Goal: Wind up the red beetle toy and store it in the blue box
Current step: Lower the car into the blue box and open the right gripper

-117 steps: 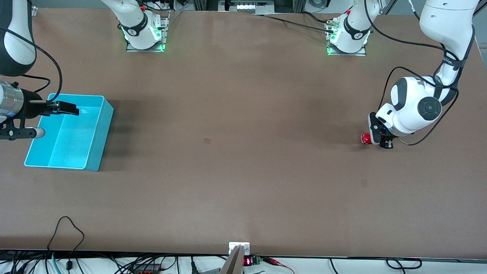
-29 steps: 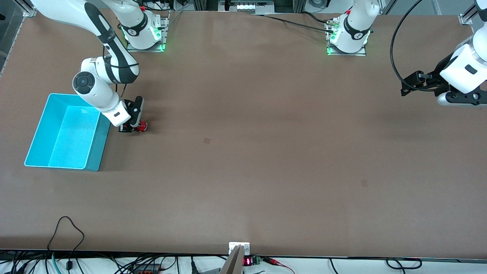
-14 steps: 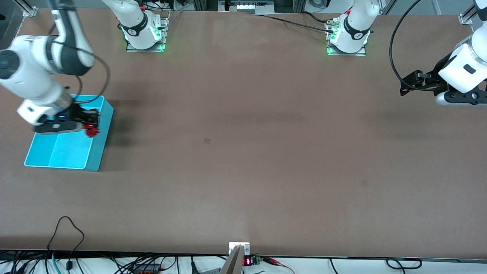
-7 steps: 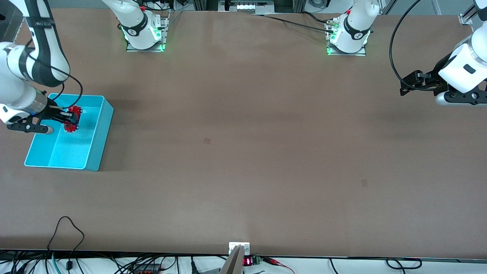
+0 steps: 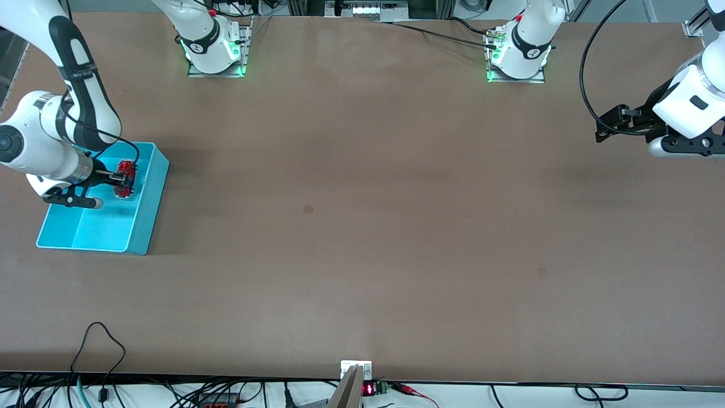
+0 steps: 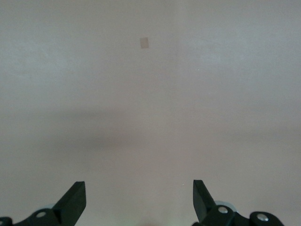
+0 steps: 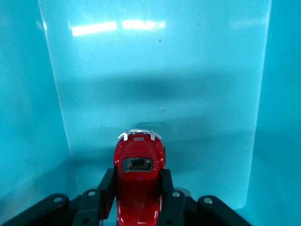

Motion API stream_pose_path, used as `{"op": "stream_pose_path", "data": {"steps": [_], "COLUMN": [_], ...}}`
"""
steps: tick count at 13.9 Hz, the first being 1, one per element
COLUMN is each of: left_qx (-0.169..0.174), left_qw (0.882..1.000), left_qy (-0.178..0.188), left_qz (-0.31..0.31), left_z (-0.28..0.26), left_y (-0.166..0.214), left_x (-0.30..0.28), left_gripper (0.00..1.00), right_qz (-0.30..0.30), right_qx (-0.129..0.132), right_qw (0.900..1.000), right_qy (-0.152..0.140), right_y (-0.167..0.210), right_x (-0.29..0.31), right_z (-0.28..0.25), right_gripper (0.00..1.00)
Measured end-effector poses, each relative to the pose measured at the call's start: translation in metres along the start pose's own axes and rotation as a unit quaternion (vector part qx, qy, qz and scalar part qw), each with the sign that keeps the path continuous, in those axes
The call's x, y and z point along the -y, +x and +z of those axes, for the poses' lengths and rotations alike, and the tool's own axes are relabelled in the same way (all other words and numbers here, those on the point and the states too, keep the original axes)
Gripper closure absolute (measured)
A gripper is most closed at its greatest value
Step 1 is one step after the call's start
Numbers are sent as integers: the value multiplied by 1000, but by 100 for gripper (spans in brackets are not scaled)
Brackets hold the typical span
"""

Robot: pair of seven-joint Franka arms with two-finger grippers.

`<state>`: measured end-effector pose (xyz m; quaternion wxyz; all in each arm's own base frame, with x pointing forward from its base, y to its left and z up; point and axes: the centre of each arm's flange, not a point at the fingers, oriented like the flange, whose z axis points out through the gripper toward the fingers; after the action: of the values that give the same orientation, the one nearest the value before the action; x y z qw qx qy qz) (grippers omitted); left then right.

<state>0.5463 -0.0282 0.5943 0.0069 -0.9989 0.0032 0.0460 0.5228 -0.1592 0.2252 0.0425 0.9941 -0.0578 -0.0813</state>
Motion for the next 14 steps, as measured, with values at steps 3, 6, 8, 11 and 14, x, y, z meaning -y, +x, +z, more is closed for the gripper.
{"op": "stream_pose_path", "data": {"steps": [3,6,8,11,14], "left_qx": [0,0,0,0,0], "left_qw": [1000,1000,1000,1000,1000], "left_qy": [0,0,0,0,0], "left_qz": [0,0,0,0,0], "left_z": [0,0,0,0,0], "left_y": [0,0,0,0,0], "left_x": [0,0,0,0,0], "left_gripper": [0,0,0,0,0], "right_qz": [5,9,12,17,19], "right_qx": [10,10,10,10,7], "right_qw": [1000,1000,1000,1000,1000], "right_qy": [1,3,4,5,5], "right_y": [-5,-6,-7,-9,-8], "right_x": [-4,-12,-19,-26,-29], "right_z": [21,22,23,23,23], "right_gripper": [57,57,57,57,43]}}
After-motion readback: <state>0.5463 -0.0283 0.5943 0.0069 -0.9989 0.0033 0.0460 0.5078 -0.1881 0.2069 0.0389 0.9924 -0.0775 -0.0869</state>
